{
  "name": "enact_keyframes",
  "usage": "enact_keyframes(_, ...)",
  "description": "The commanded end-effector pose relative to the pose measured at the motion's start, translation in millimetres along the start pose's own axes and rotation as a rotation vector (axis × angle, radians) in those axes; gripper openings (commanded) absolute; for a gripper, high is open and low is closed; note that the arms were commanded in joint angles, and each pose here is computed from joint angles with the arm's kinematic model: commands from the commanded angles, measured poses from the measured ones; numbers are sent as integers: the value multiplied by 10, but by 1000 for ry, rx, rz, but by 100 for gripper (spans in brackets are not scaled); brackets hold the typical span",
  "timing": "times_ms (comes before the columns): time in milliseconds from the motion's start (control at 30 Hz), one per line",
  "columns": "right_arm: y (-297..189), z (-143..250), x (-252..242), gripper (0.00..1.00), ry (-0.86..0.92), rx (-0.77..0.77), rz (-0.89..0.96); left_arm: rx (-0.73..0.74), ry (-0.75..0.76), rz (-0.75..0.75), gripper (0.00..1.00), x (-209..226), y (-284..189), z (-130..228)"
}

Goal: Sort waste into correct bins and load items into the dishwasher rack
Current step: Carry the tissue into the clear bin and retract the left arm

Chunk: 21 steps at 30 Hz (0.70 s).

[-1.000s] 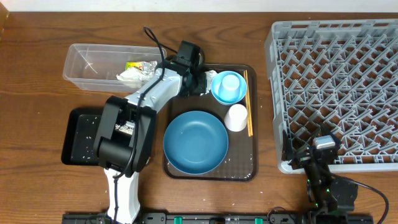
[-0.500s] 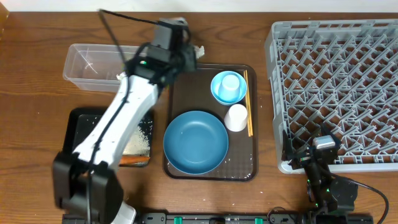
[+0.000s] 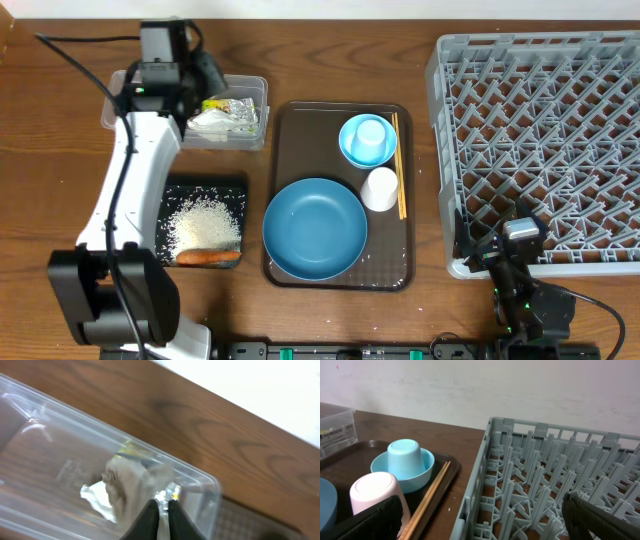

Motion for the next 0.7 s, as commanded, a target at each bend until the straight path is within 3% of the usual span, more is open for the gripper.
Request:
enact_keyframes(0,-2,11,-24,99,12,0,11,20,-37,-46,48,189,145,-7)
enact_keyframes(67,-2,11,-24,99,13,0,11,47,-46,-65,73,266,196,43)
enact_keyframes(100,-2,11,-24,99,12,0,11,55,-47,-70,82,283,200,61)
enact_keyframes(133,-2,11,-24,99,12,0,11,66,-49,-75,84,296,199,85)
enact_keyframes(300,-2,11,-24,99,12,0,11,74,-51,0,85,163,4,69)
enact_keyframes(467,-2,11,-24,99,12,0,11,-9,-47,38,85,76,-458,-108)
enact_keyframes(567,-2,11,-24,99,12,0,11,-78,-71,-16,86,210,-764,-224)
enact_keyframes(667,-2,11,-24,99,12,0,11,-118,-222,-170,86,602,-1066,-226)
Point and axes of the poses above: each gripper's point midway between its finger pads, its own y axis out along the fingers, its own x axis along the line the jaws close on, z = x × y, the point moved 2 cm from there along -y, back along the fingers, and after that the axes turned 1 degree about y, right-handed, at the moved point
